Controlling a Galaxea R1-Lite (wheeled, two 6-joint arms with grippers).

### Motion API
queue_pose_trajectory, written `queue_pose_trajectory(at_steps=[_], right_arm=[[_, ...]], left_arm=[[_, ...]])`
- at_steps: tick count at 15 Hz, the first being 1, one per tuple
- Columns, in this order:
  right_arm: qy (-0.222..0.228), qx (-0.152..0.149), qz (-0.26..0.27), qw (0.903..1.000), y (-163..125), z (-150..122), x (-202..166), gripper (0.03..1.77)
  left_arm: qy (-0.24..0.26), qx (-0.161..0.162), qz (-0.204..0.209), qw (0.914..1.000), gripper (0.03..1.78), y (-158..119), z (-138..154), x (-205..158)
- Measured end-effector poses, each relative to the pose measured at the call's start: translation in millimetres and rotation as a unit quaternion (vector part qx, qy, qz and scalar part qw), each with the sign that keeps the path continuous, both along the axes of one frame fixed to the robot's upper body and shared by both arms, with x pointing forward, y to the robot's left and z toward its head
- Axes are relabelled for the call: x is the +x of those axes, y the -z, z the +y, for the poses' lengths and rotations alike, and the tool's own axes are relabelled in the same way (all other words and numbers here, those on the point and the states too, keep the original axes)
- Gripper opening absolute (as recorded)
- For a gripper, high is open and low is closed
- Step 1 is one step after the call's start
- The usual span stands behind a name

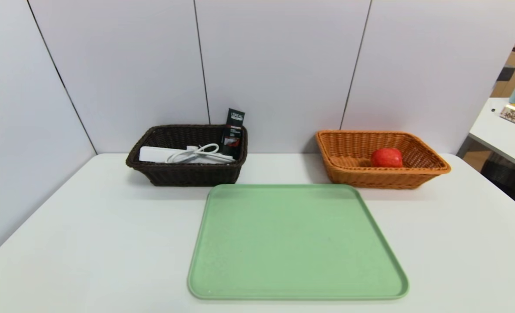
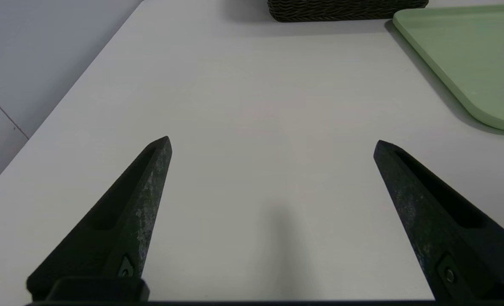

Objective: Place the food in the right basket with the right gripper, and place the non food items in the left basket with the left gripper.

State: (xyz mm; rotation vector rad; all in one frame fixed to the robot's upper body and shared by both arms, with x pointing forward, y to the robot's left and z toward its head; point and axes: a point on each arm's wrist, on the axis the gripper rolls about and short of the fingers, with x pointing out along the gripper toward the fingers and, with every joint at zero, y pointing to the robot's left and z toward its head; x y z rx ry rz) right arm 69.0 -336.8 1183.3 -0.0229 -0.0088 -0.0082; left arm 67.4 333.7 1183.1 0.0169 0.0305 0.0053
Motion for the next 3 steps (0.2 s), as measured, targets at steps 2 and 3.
queue_pose_trajectory(at_steps=[2,3], right_arm=[[-0.001,0.002,0.0,1.0,0.0,0.1,0.0,1.69],[0.0,0.011,0.0,0.9999,0.0,0.0,0.0,1.69]], left_arm=[[0.0,0.0,0.0,1.0,1.69,0.0,0.0,0.0],[0.0,0.0,0.0,1.0,1.69,0.0,0.0,0.0]])
